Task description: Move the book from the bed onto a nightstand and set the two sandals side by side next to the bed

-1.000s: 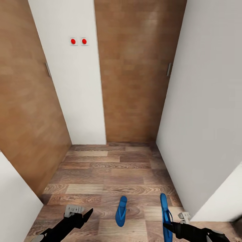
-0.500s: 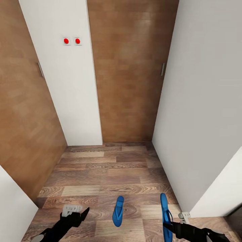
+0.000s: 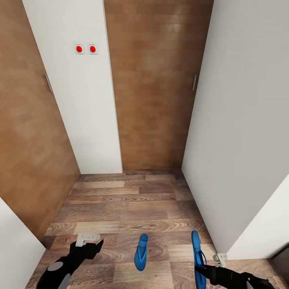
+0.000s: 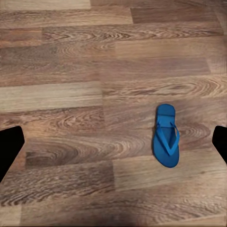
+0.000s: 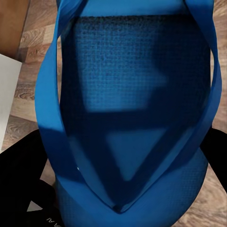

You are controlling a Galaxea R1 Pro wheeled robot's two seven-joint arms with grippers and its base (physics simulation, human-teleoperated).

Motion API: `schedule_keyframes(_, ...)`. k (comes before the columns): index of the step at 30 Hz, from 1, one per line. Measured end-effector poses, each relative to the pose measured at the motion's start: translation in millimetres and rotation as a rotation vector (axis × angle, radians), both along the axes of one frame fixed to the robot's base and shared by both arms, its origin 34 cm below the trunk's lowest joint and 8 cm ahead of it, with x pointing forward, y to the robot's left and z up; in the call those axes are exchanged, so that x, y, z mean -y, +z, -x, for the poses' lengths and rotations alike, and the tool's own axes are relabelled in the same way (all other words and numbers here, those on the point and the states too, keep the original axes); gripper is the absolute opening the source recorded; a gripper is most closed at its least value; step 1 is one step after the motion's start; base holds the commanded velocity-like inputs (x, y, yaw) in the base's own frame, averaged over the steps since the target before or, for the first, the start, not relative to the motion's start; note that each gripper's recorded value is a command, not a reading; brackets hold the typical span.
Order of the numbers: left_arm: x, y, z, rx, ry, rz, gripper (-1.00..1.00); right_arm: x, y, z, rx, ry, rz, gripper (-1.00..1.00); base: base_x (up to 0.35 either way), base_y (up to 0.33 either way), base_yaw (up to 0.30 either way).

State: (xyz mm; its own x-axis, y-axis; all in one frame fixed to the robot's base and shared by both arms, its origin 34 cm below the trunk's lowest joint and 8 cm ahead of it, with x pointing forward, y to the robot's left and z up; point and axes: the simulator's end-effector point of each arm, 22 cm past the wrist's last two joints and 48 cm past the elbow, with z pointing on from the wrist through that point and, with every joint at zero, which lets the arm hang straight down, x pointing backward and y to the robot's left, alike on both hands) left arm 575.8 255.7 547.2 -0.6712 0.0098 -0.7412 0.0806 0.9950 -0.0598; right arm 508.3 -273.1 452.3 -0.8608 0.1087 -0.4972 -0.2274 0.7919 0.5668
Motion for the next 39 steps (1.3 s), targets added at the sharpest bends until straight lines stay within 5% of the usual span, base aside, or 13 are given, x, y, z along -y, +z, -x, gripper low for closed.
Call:
schedule_keyframes(8, -0.7, -9.1, 3.3, -0.004, 0.001, -0.009, 1.00, -0.2, 0.4, 0.1, 0.001, 0.001, -0.001, -1.00, 0.158, 0.000, 0.000)
schedule_keyframes(16, 30.2, -8.8, 6.1, 0.017, -0.063, 0.003, 1.00, -0.2, 0.2, 0.1, 0.000, 0.001, -0.001, -1.00, 0.160, -0.007, 0.000)
schedule_keyframes(39, 32.9, -5.2, 2.7, 0.047, -0.084, -0.033, 1.00, -0.3, 0.5, -0.3, 0.001, 0.002, -0.001, -1.00, 0.002, -0.148, 0.000)
